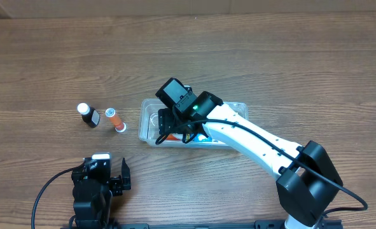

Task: Pack container
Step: 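Carry the red box into the container's left end and release, then lift right arm away to the upper right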

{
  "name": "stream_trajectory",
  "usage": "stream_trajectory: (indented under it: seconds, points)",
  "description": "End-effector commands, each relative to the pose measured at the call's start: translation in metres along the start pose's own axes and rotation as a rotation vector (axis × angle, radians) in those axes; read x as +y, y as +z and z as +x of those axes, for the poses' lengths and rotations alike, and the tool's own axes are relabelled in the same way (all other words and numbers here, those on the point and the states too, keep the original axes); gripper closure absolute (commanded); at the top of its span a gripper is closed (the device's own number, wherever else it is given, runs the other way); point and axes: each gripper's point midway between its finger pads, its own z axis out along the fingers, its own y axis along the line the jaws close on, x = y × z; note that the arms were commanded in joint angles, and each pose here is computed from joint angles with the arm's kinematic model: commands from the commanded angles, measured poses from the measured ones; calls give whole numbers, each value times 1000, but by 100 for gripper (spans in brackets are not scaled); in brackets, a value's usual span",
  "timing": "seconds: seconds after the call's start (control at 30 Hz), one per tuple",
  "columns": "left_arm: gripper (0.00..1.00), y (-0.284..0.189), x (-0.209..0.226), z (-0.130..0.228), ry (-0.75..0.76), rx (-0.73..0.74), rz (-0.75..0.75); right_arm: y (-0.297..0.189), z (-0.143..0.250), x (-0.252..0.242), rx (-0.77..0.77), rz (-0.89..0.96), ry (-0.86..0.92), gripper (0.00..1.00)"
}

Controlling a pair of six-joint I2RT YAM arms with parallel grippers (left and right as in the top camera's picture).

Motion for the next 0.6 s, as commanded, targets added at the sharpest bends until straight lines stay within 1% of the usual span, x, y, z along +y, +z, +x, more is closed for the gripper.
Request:
stream_trajectory:
  seconds: [0.0,0.1,0.17,0.23,0.3,0.33,0.37,0.4,0.47,0.53,0.57]
  points:
    - [0,0,-1,0,16,-8,6,-19,-22,-8,-74,11,-30,24]
    - [0,0,-1,0,16,-8,6,-70,-52,-26,-180,28,-24,23]
    - [0,0,-1,0,16,-8,6,-123,-77,-53,-296,50,18,17]
    - [0,0,-1,0,16,-8,6,-185,-100,-100,-424,78,117,13]
    - [0,0,-1,0,16,-8,6,-225,-110,-149,-509,108,236,9]
    - [0,0,-1,0,16,-8,6,-241,-111,-175,-543,132,299,9]
    - [0,0,-1,0,16,-8,6,-263,-111,-211,-585,157,388,6]
    - [0,0,-1,0,16,-8,6,-278,-110,-236,-607,159,412,6]
    - [0,0,-1,0,16,-8,6,-295,-105,-267,-613,106,430,6]
    - [0,0,-1,0,16,-8,6,-300,-98,-292,-609,116,495,5]
    - [0,0,-1,0,16,-8,6,-301,-95,-299,-608,127,516,0]
